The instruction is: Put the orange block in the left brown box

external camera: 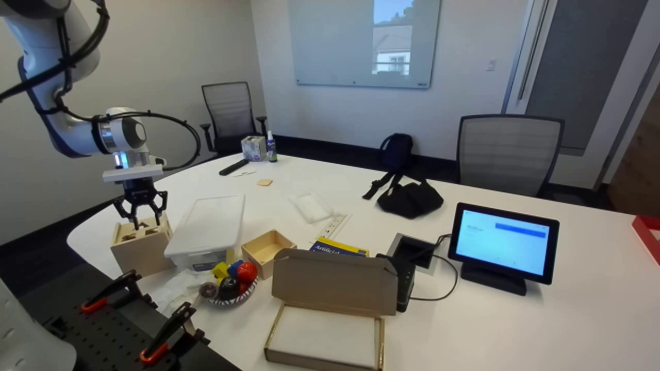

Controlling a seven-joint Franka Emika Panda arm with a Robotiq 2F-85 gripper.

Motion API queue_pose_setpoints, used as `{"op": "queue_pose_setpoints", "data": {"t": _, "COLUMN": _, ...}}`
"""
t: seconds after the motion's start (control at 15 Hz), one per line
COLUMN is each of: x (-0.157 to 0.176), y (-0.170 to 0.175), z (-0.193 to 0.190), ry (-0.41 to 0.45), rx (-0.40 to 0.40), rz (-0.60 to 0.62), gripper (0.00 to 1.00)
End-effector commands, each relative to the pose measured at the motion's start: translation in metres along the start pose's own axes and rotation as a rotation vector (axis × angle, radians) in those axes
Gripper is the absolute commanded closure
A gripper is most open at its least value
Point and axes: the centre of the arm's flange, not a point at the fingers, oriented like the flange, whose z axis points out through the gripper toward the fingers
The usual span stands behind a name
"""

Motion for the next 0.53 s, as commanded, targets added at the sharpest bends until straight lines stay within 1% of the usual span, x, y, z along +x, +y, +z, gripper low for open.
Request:
{"op": "queue_pose_setpoints", "data": {"t": 0.0, "x": 0.0, "y": -0.002, "z": -0.006, "ry": 0.019, "rx": -0.025, "rz": 0.019, "gripper": 0.12}}
{"op": "queue_pose_setpoints", "data": {"t": 0.07, "x": -0.001, "y": -0.002, "z": -0.008, "ry": 0.022, "rx": -0.025, "rz": 0.018, "gripper": 0.04}}
{"op": "queue_pose_setpoints", "data": {"t": 0.13, "x": -0.004, "y": -0.002, "z": -0.013, "ry": 0.025, "rx": -0.028, "rz": 0.018, "gripper": 0.0}}
{"op": "queue_pose_setpoints", "data": {"t": 0.27, "x": -0.013, "y": 0.001, "z": -0.026, "ry": 0.027, "rx": -0.044, "rz": 0.028, "gripper": 0.0}}
{"op": "queue_pose_setpoints", "data": {"t": 0.47, "x": -0.029, "y": 0.011, "z": -0.051, "ry": 0.056, "rx": -0.041, "rz": 0.051, "gripper": 0.0}}
